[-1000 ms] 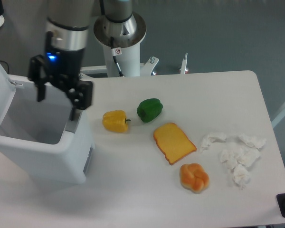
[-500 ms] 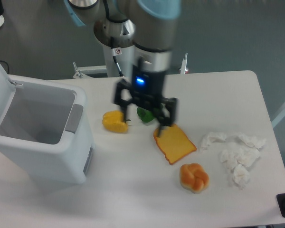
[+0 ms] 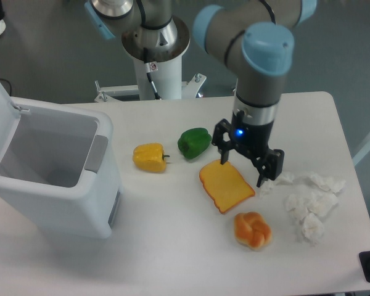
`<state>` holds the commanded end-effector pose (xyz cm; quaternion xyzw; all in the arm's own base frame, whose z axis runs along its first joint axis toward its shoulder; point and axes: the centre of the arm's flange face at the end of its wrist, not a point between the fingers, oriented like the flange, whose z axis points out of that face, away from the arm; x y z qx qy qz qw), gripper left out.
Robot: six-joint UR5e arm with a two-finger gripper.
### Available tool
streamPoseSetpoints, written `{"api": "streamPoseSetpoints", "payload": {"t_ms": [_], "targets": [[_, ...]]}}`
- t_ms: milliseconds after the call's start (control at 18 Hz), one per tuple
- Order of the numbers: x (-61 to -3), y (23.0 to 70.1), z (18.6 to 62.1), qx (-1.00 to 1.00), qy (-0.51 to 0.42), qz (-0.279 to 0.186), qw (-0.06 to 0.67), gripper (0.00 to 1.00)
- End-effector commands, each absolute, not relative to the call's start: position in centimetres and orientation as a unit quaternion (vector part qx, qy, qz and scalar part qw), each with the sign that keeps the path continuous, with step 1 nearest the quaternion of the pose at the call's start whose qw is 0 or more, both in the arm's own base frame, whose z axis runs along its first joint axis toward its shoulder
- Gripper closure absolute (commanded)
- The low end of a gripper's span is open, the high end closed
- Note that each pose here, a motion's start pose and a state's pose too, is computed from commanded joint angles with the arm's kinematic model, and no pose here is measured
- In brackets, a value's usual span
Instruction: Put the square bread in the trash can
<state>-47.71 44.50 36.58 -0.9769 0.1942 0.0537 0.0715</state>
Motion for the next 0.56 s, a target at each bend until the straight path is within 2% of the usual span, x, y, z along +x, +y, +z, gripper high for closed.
{"api": "streamPoseSetpoints", "payload": {"t_ms": [278,556], "targets": [[-50.3,43.9,33.1,-0.979,0.195,0.038,0.045,0.0],[-50.4,43.9,32.9,-0.979,0.198,0.037,0.042,0.0]]}}
